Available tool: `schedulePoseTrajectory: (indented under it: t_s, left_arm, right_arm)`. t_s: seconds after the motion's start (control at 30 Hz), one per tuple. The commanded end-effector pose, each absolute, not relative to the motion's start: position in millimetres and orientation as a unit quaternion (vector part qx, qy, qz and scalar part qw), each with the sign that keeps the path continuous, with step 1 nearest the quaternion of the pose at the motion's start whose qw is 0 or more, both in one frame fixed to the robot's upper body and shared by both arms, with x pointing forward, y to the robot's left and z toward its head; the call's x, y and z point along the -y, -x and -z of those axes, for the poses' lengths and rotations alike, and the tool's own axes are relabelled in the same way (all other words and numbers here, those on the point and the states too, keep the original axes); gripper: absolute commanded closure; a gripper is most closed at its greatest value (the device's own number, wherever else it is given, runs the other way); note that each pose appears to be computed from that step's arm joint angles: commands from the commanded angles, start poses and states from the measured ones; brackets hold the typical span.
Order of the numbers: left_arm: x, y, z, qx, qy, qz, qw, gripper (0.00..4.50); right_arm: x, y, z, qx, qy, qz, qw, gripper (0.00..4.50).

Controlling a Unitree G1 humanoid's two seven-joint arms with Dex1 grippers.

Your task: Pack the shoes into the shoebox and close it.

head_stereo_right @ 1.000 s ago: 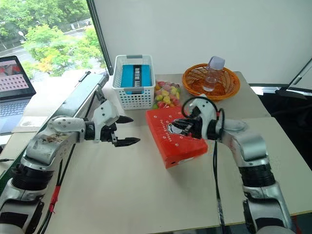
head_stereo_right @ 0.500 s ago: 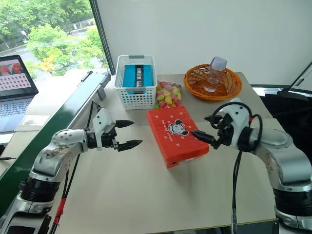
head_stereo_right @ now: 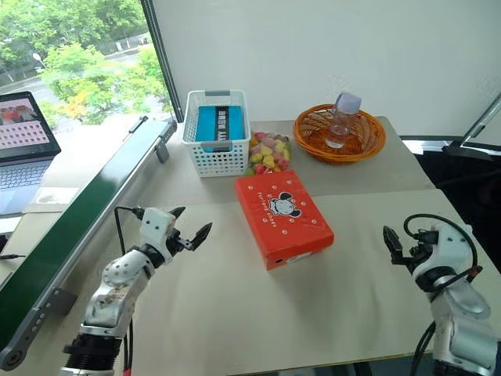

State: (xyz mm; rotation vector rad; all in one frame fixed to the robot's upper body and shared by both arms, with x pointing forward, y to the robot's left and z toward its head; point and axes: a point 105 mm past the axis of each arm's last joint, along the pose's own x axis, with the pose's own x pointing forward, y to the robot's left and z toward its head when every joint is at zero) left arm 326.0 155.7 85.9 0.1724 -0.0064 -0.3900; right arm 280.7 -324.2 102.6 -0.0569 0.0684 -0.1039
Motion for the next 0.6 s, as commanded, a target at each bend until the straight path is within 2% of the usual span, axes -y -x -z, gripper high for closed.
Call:
schedulePoseTrajectory:
  t_s: [0.03,0.33,0.6]
  left_arm:
    - [-156,-324,-81,0.024,-0.073,0.149,0.986,0.0]
    - [-178,-313,-40,-0.017,-0.065,0.086,0.994,0.0]
    - [-187,-312,-26,-0.032,-0.065,0.067,0.995,0.0]
  right_arm:
    - [311,-279,-90,-0.011,0.061,0.068,0.996,0.04]
    - [284,-278,-50,-0.021,0.02,0.076,0.997,0.04]
    - [280,-282,-45,-0.02,0.017,0.081,0.996,0.04]
